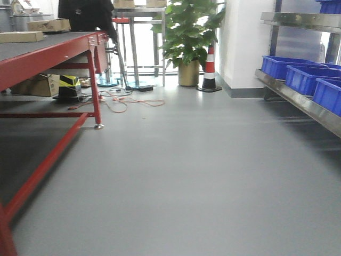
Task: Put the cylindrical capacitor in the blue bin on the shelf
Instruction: 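Drive the base to the metal shelf of blue bins, holding both cylinders, then position both grippers above the blue bins on the shelf, then lower the left gripper into a blue bin and release the orange cylinder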
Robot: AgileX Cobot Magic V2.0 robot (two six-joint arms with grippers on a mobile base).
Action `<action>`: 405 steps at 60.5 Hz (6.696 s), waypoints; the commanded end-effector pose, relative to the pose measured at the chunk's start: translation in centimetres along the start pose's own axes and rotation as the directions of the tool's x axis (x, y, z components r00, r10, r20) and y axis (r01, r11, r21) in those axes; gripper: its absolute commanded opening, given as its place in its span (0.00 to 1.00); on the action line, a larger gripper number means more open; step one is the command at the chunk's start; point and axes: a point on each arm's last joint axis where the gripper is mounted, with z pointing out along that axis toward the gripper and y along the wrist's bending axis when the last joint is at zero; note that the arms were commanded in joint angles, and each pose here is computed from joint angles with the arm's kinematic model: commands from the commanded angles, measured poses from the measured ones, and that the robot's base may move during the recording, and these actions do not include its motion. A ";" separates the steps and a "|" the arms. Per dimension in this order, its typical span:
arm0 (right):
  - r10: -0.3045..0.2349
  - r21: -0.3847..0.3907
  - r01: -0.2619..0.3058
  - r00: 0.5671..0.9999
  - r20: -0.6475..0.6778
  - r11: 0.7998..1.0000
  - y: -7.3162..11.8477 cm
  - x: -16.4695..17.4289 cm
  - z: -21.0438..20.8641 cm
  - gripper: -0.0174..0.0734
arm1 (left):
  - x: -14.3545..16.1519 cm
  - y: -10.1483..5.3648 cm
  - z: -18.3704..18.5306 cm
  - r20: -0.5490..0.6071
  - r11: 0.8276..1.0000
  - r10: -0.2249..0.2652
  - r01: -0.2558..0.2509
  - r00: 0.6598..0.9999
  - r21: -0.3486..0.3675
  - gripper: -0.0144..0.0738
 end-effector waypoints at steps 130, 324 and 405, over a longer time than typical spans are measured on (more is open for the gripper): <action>-0.010 0.005 0.009 0.999 0.030 1.000 0.0 -0.4 -0.1 0.01 | -0.3 -0.1 -0.1 0.037 1.000 0.002 -0.002 0.999 0.008 0.04; -0.011 -0.002 0.011 0.999 0.030 1.000 0.0 -0.4 -0.1 0.01 | -0.3 -0.1 -0.1 0.037 1.000 0.003 -0.003 0.999 0.006 0.04; 0.024 -0.030 -0.024 0.999 0.024 0.999 0.2 -0.3 -0.1 0.01 | -10.5 -17.4 28.6 -0.234 0.920 0.209 -0.110 0.949 0.375 0.04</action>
